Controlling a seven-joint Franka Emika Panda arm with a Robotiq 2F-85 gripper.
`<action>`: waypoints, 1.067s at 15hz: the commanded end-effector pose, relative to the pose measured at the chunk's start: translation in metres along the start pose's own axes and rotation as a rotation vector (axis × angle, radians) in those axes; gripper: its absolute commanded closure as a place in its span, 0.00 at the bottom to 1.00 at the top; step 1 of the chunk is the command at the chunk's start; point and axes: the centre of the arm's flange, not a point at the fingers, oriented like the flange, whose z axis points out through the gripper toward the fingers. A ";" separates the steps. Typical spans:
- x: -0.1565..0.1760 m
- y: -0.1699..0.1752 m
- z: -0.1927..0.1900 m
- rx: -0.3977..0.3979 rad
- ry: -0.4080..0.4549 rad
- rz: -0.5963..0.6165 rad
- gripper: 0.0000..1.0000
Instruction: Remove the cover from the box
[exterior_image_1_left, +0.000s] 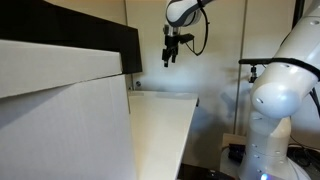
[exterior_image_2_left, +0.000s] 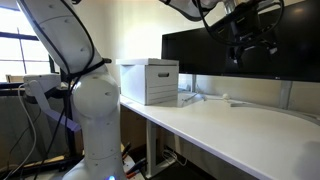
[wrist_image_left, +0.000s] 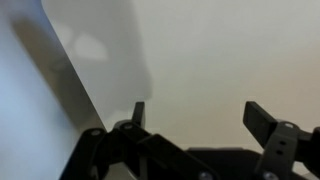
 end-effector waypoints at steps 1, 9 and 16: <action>0.000 0.000 0.000 0.038 -0.023 -0.024 0.00; 0.007 -0.099 -0.008 0.232 -0.111 -0.117 0.00; -0.027 -0.161 -0.047 0.419 -0.182 -0.234 0.00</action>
